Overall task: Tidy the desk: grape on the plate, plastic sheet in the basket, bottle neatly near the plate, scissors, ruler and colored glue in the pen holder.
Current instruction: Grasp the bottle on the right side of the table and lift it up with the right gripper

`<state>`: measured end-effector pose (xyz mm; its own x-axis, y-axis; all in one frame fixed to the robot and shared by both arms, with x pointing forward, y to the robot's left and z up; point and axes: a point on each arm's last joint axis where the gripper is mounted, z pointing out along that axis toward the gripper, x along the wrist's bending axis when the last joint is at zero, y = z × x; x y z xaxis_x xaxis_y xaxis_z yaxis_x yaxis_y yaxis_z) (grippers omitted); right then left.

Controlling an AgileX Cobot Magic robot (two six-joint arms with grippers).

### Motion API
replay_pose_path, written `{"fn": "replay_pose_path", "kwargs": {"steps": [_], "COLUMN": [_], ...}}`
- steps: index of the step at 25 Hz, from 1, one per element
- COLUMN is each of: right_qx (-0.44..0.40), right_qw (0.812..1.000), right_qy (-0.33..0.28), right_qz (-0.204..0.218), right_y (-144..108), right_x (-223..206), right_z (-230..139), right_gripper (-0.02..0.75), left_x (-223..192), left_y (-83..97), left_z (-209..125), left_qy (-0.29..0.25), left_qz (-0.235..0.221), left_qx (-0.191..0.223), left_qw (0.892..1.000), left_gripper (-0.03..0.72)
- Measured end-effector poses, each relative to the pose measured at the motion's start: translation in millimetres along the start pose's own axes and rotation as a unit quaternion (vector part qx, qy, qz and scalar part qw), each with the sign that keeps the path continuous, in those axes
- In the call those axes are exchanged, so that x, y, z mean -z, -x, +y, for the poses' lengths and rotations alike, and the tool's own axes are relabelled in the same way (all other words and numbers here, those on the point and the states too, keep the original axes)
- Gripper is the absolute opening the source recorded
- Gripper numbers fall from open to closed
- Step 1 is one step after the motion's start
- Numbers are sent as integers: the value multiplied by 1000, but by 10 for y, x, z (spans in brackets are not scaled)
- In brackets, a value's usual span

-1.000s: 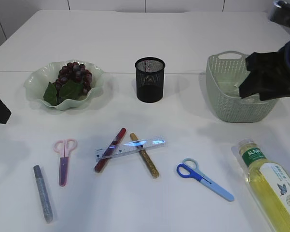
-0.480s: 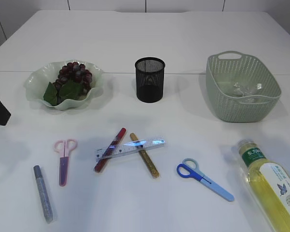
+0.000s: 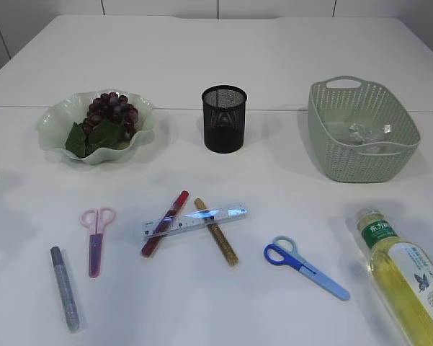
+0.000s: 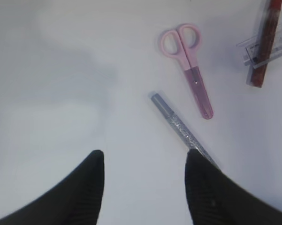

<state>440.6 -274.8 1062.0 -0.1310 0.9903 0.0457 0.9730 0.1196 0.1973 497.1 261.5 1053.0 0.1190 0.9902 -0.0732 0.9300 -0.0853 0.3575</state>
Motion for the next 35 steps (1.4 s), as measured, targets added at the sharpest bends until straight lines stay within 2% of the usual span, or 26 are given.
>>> {"fn": "replay_pose_path", "kwargs": {"steps": [7, 12, 15, 26, 35], "right_qx": [8, 19, 23, 56, 73], "right_qw": [1000, 1000, 999, 996, 995], "right_qy": [0, -10, -23, -71, -74], "right_qz": [1, 0, 0, 5, 5], "right_y": [-32, -20, -10, -41, -31], "right_x": [-136, -337, -500, -1072, -1272], "right_z": [78, 214, 297, 484, 542], "right_gripper": [399, 545, 585, 596, 596], "left_x": [-14, -77, -89, -84, -84], "left_y": [12, 0, 1, 30, 32], "left_z": [-84, -322, -424, -416, -401], "left_qy": [-32, -43, -42, -18, -10], "left_qz": [-2, -3, -5, -22, -23], "left_qx": [4, 7, 10, 24, 26], "left_qw": [999, 999, 999, 999, 999], "left_gripper": [405, 405, 405, 405, 405]}}
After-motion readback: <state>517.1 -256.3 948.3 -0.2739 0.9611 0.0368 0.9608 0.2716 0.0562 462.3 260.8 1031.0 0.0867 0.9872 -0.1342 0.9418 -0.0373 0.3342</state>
